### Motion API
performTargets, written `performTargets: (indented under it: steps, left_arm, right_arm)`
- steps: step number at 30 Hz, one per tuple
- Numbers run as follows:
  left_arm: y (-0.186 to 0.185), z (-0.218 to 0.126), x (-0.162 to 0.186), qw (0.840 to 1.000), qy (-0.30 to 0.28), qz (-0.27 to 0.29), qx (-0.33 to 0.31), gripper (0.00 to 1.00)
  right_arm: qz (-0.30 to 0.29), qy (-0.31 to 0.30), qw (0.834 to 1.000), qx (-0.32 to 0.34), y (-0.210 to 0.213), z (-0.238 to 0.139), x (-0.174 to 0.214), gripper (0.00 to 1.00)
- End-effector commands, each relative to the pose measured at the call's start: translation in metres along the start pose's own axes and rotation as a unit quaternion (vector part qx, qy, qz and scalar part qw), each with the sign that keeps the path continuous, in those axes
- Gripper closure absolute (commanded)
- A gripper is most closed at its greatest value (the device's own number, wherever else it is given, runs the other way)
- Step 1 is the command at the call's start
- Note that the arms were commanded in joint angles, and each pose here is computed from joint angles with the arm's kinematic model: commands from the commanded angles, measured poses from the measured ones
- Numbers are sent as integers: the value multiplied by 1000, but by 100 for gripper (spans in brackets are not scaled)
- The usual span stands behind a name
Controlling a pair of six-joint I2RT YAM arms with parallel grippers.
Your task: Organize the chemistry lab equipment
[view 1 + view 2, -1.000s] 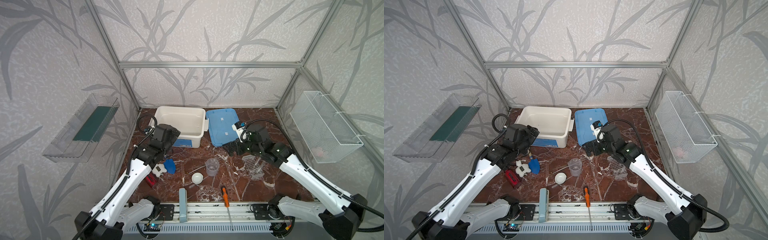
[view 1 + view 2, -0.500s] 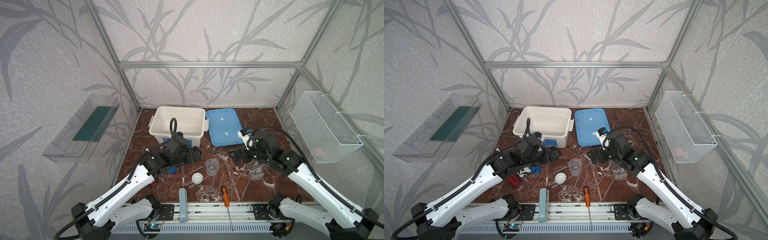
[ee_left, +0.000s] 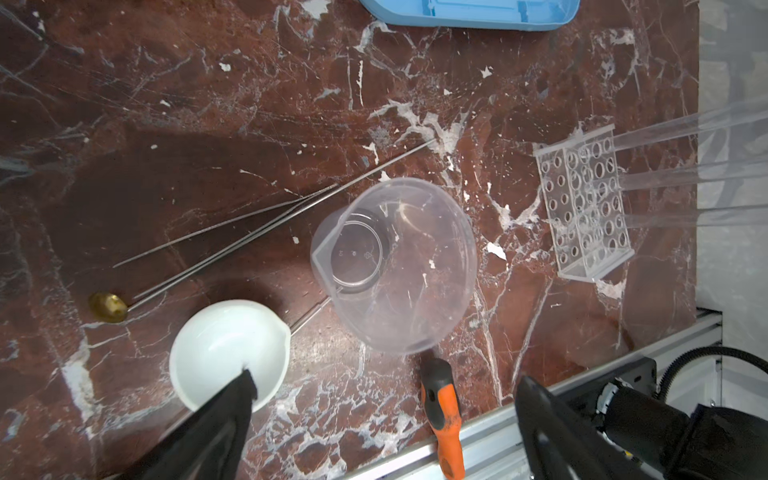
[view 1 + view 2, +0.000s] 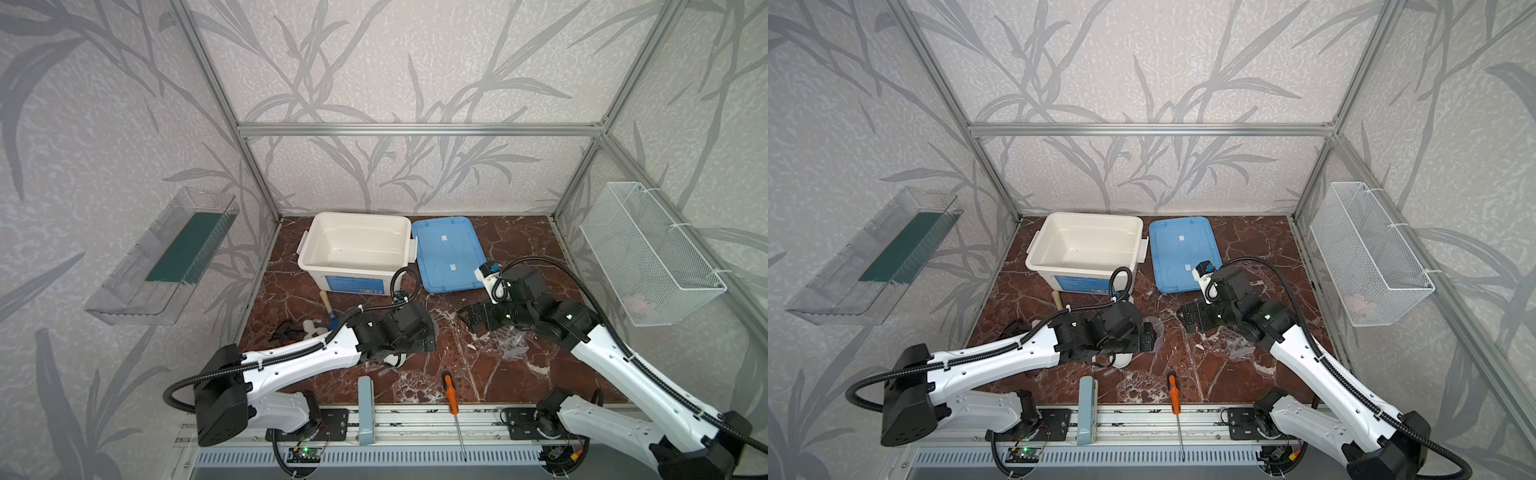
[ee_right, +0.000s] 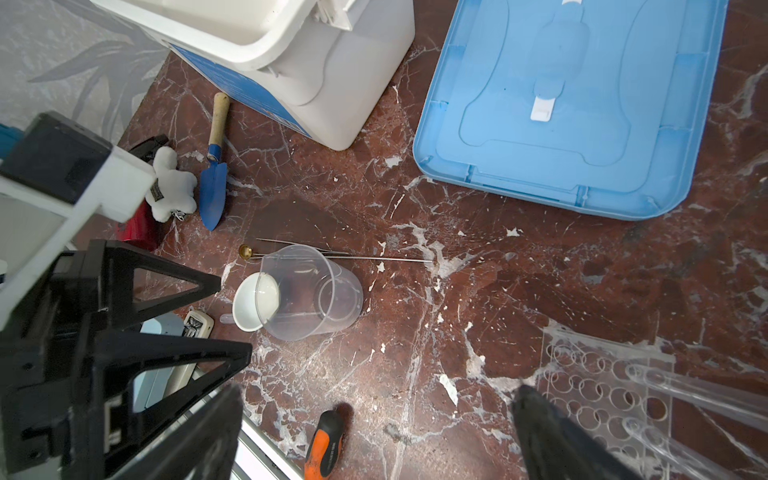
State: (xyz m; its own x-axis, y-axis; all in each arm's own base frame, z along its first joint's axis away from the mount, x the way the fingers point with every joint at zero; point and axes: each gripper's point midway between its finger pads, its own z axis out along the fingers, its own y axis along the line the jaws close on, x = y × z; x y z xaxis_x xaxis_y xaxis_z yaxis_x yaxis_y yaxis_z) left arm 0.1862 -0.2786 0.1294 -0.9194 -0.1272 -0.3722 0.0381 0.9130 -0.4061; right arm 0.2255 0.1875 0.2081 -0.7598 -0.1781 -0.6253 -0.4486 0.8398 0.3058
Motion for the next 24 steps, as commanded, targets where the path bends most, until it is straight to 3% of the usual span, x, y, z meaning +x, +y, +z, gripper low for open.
performTargets:
  steps: [1, 10, 24]
  left_arm:
    - [-14, 9, -9, 999, -21, -34, 23, 1]
    - [-24, 37, 6, 999, 14, -38, 18, 1]
    - [-33, 73, -19, 999, 16, -8, -28, 1]
  right_arm:
    - [1, 3, 1000, 20, -8, -4, 6, 1]
    - [-1, -3, 1000, 27, -13, -1, 9, 1]
    - [-10, -21, 998, 51, -24, -7, 12, 1]
